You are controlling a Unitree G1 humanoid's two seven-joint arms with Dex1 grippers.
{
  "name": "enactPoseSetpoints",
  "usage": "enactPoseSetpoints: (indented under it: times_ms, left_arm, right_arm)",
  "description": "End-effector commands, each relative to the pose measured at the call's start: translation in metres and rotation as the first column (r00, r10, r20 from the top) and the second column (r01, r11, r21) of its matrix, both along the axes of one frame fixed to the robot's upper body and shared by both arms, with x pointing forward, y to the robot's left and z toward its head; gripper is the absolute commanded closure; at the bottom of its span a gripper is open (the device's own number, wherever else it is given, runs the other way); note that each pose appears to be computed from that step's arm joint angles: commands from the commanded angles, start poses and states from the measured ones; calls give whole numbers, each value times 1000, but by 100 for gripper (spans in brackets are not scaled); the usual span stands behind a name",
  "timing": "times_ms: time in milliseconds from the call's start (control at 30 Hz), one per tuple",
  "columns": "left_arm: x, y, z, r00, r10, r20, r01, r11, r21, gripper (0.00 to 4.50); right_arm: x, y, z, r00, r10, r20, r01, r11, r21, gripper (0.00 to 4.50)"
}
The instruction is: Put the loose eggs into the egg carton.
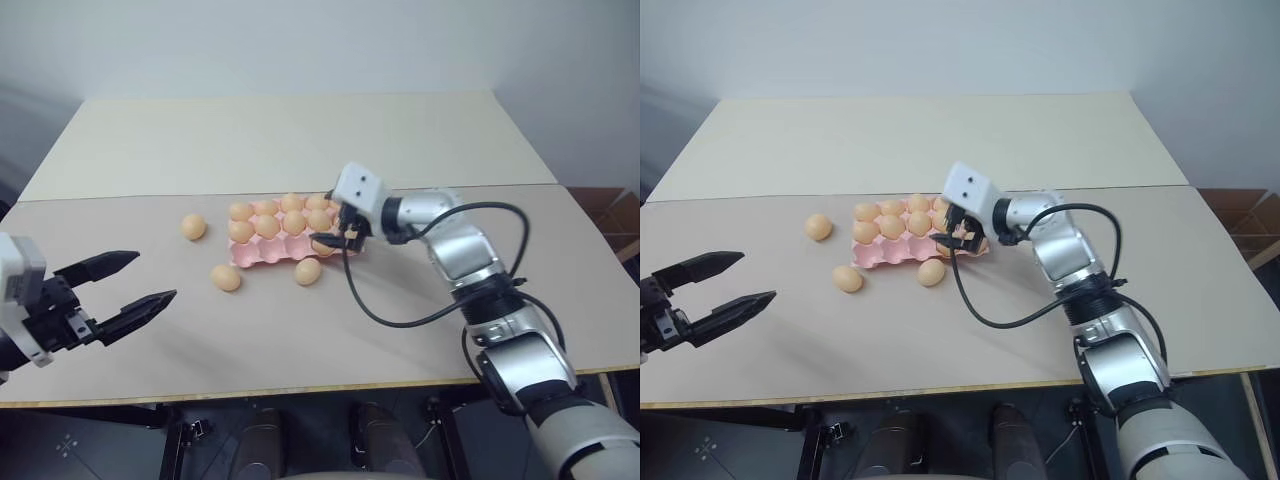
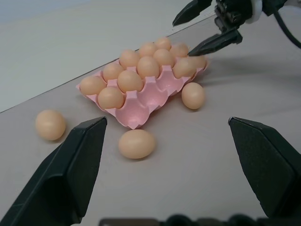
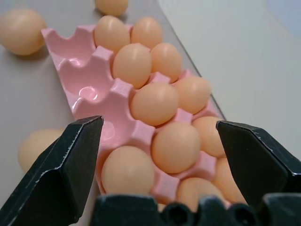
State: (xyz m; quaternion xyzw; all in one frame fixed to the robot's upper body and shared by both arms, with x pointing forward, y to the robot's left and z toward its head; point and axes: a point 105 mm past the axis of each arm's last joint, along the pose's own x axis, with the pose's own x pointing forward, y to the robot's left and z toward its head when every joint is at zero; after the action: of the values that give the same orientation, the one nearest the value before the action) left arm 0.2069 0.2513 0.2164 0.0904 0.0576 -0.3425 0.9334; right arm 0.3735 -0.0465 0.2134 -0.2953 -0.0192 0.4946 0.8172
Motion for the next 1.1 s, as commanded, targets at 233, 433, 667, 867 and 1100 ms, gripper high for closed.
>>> enactPoseSetpoints:
  times_ms: [233, 433, 667, 867, 1100]
  left_arm:
    - [6, 29, 6, 999, 35, 33, -33, 999, -38, 0]
    - [3, 39, 1, 999, 29, 17, -29, 1000, -9, 0]
    - [2, 35, 0, 999, 34, 18, -34, 999, -25, 0]
    - [4, 26, -2, 1000, 5, 10, -5, 999, -33, 0]
    - [8, 20, -4, 1000, -17, 8, 17, 999, -43, 0]
  right_arm:
    - [-69, -83, 23, 994, 110, 16, -110, 994, 11, 4]
    - [-94, -126, 8, 992, 102, -78, -103, 995, -8, 4]
    - [-96, -122, -7, 990, 106, -91, -108, 994, -14, 4]
    - [-90, -65, -21, 976, 218, 1, -218, 974, -55, 4]
    - [-74, 0, -51, 931, 342, 127, -312, 926, -213, 4]
